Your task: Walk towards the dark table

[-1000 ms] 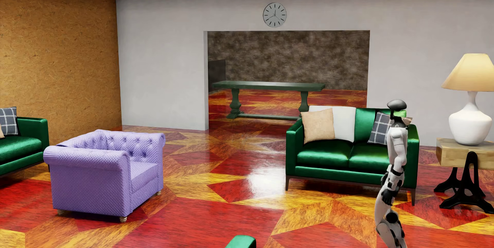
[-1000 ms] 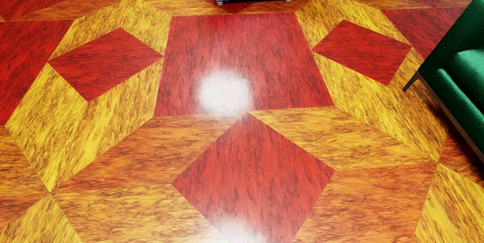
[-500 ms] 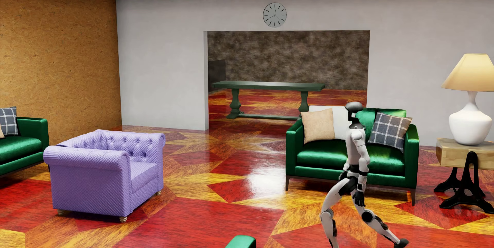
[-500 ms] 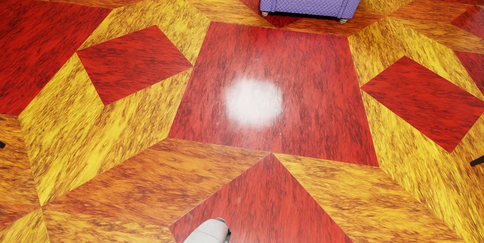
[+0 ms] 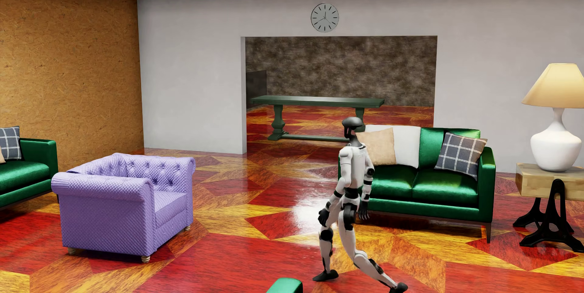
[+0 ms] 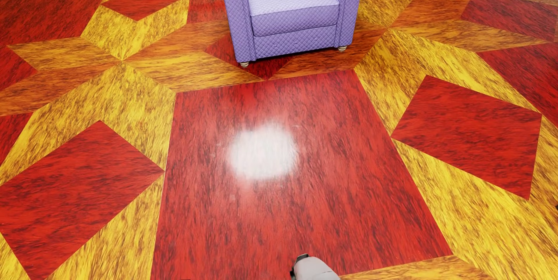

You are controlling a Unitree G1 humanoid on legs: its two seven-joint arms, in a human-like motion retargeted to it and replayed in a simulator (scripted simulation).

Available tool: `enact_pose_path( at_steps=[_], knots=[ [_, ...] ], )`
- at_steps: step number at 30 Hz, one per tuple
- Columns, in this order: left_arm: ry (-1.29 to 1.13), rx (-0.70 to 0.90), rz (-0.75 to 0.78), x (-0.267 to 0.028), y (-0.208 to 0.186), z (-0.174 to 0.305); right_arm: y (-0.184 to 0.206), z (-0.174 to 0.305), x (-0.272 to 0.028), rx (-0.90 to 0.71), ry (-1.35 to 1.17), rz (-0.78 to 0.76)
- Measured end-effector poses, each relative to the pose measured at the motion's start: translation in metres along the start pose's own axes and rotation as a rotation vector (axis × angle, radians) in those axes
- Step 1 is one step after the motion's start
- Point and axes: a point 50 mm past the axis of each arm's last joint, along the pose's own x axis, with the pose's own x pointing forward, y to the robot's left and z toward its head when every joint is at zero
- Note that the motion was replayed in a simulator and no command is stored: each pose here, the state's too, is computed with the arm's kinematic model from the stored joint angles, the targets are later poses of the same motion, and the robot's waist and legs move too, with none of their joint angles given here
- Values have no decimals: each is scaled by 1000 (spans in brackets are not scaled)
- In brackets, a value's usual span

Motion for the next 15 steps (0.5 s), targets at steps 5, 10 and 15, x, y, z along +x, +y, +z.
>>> enact_pose_path(
  at_steps=[5,10,15],
  knots=[
    [187,50,-126,-22,-40,-59,-24,30,4,-10,-94,-58],
    [336,52,-134,-46,-42,-104,-91,97,-5,-56,-299,-220],
    [390,96,-152,-51,-41,-116,-127,111,-19,79,-380,-343]
  ],
)
